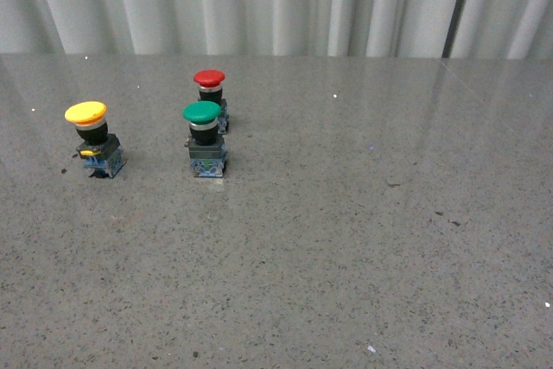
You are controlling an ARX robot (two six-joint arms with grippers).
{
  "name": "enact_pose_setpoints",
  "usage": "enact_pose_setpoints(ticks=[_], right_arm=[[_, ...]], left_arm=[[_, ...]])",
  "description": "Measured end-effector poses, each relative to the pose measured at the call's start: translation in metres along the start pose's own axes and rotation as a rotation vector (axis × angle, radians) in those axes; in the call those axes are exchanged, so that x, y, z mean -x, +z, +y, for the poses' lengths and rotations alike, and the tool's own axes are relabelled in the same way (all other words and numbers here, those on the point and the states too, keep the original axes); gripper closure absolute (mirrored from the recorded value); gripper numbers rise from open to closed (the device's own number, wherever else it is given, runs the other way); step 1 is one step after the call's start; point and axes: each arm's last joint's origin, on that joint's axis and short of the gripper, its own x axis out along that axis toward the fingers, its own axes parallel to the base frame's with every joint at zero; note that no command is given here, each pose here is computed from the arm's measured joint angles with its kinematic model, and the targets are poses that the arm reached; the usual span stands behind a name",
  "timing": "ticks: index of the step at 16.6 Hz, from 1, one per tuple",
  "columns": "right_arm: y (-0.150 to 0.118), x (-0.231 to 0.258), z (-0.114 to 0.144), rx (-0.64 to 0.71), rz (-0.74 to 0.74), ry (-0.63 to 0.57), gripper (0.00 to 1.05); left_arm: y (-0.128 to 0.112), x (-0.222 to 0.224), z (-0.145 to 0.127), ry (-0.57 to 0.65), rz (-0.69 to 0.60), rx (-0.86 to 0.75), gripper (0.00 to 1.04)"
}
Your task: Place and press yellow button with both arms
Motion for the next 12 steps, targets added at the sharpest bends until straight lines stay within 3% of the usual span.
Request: enact_pose_setpoints(ticks=[12], right_arm=[[0.0, 0.0, 0.0, 0.0, 0.0, 0.0, 0.07]], left_arm=[[0.0, 0.0, 0.0, 0.0, 0.0, 0.0, 0.07]])
